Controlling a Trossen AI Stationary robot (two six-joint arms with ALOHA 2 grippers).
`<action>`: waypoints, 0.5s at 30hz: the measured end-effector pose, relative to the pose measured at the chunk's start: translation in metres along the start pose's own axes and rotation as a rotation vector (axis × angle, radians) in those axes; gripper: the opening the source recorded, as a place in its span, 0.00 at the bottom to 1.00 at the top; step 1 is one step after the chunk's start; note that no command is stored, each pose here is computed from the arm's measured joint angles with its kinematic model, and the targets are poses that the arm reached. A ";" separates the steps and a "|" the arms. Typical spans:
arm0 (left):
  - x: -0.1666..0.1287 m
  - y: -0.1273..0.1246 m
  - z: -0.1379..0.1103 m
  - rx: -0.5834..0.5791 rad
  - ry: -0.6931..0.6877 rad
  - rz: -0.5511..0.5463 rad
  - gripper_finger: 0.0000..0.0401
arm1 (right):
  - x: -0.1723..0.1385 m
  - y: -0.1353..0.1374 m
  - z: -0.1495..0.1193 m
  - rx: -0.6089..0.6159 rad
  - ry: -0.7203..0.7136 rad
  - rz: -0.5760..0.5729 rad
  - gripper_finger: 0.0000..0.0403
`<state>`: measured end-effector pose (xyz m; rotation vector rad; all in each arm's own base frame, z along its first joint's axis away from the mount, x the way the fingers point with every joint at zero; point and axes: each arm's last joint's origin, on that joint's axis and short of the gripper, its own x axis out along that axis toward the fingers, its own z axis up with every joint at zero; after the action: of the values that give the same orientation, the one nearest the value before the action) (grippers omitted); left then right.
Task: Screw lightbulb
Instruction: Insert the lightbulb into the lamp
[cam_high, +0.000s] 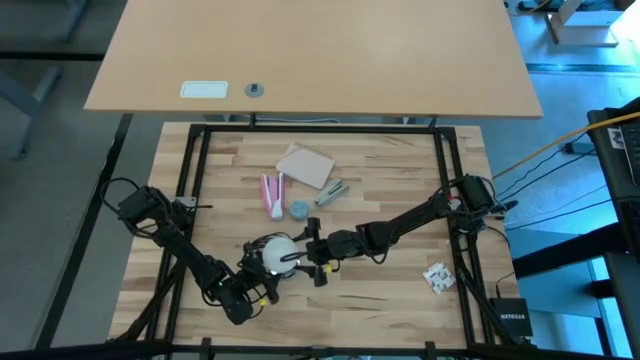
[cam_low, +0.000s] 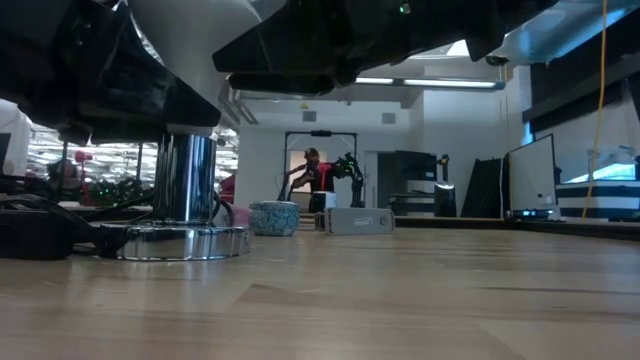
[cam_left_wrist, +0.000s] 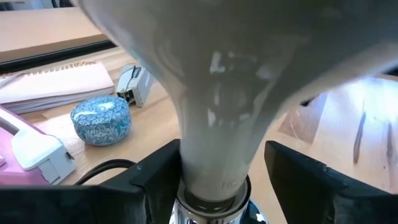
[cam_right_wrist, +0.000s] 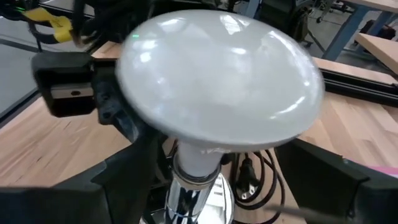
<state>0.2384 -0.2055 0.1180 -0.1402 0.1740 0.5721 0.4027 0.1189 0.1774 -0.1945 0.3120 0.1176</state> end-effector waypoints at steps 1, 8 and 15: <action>0.000 0.000 0.000 -0.002 -0.001 0.000 0.55 | 0.000 0.000 0.000 0.000 0.000 0.000 0.81; 0.000 0.000 0.001 -0.008 -0.007 0.004 0.55 | 0.000 0.000 0.000 0.000 0.001 0.000 0.81; 0.000 0.000 0.001 0.000 -0.024 0.021 0.55 | 0.000 0.000 0.000 0.000 0.001 0.000 0.81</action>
<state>0.2381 -0.2053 0.1195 -0.1317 0.1523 0.5941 0.4026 0.1189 0.1773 -0.1947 0.3135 0.1176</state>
